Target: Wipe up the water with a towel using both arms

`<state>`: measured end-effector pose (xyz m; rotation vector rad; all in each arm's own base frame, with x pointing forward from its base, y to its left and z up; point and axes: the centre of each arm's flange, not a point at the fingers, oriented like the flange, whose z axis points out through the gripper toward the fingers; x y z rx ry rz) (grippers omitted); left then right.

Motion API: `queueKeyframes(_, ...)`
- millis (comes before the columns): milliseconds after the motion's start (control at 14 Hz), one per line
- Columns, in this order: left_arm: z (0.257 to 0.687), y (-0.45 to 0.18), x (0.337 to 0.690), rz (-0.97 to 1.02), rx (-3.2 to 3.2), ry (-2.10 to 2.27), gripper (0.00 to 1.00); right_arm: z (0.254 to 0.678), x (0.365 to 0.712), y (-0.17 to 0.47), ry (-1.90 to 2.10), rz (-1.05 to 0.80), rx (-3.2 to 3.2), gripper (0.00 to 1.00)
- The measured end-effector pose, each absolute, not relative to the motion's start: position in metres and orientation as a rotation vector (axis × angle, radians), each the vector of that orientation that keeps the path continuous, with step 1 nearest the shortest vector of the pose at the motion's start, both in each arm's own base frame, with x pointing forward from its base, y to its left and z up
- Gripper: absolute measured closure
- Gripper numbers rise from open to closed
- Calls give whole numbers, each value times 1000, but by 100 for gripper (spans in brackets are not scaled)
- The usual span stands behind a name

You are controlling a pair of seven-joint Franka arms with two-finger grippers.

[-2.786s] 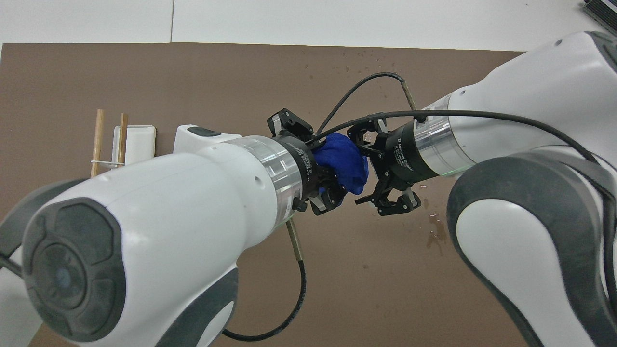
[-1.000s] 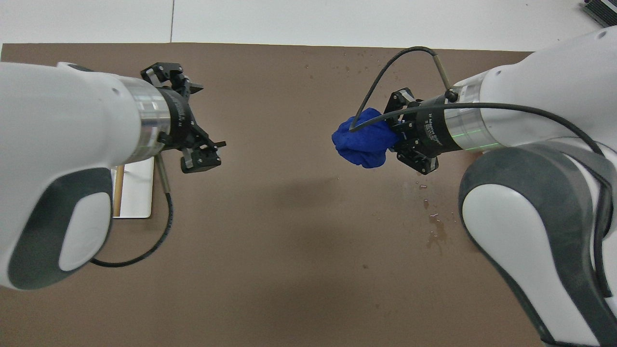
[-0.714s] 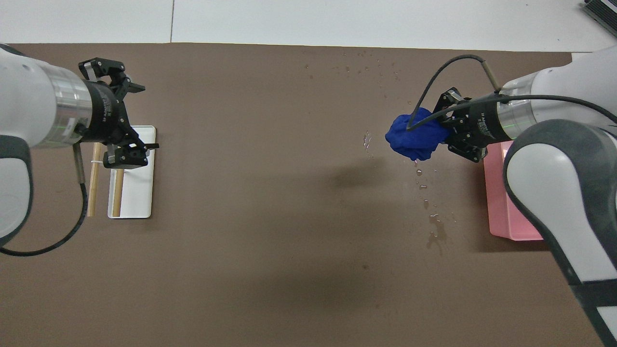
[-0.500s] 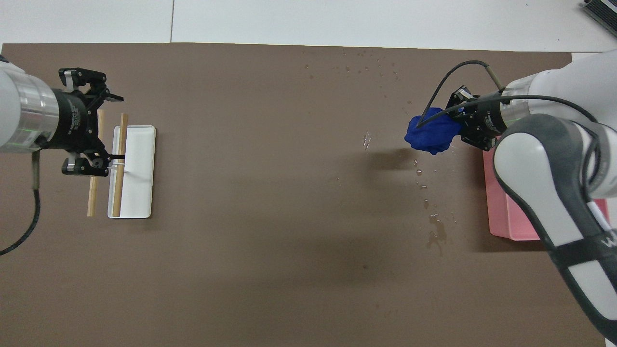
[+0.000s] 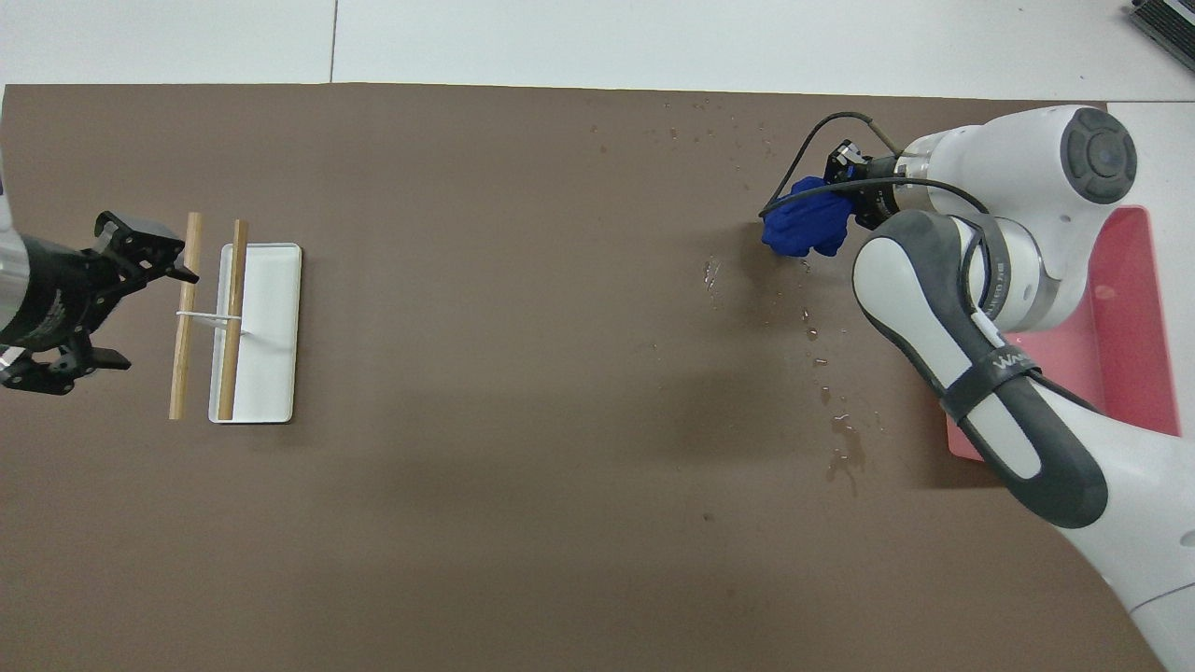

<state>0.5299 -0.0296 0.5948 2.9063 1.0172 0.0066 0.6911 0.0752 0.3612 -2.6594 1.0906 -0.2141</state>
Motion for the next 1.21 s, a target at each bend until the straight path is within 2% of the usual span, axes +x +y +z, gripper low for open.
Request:
queueKeyframes(214, 596, -1, 528, 12, 3026, 687, 0, 320, 667, 81, 1056, -106, -2728, 90)
queueKeyframes(357, 596, -11, 528, 22, 3082, 570, 0, 302, 645, 79, 977, -47, -2790, 90)
queueKeyframes(643, 598, -24, 541, -42, 3129, 469, 0, 296, 611, 76, 848, -3, -2860, 90)
queueKeyframes(857, 580, -25, 541, -129, 3144, 433, 0, 296, 583, 72, 763, 40, -2902, 90)
queueKeyframes(1214, 567, -28, 533, -184, 3150, 416, 0, 293, 525, 48, 784, 366, -2938, 90)
